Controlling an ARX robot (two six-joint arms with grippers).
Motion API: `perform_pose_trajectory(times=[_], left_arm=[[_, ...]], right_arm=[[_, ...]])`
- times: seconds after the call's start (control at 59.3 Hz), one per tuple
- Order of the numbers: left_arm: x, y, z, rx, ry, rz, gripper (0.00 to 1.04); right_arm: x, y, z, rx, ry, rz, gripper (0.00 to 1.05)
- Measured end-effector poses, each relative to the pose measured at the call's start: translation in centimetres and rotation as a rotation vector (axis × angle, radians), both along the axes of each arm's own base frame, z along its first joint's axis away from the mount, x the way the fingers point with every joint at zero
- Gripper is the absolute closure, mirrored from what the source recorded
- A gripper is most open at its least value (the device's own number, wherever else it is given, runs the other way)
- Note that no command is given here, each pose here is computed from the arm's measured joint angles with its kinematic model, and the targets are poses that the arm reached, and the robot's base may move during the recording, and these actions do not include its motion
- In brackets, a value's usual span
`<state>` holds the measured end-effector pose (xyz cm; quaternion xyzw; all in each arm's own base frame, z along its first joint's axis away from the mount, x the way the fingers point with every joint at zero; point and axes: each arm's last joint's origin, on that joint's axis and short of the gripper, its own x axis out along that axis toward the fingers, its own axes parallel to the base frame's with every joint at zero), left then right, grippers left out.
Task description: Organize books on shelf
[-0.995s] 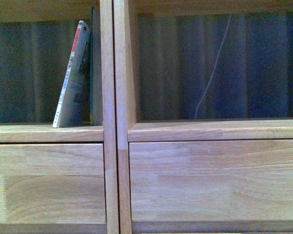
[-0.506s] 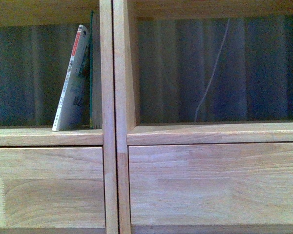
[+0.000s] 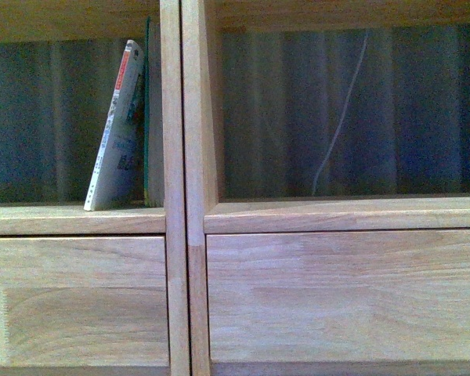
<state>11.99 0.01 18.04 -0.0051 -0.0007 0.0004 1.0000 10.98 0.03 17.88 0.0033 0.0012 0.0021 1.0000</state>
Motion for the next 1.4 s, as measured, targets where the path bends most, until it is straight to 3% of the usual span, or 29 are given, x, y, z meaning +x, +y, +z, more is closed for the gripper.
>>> perform_pose_trajectory(times=[0.944, 1.045, 1.399], left_arm=[[-2.2, 0.0, -1.3, 0.002, -0.007, 0.001, 1.02], [-2.2, 0.0, -1.3, 0.002, -0.007, 0.0, 1.0], [-2.2, 0.0, -1.3, 0.002, -0.007, 0.0, 0.39]], right_arm=[[-1.3, 0.0, -1.1, -0.002, -0.01, -0.002, 1.01], [-1.3, 0.0, -1.1, -0.003, -0.01, -0.002, 0.85], [-1.3, 0.0, -1.1, -0.003, -0.01, -0.002, 0.27]])
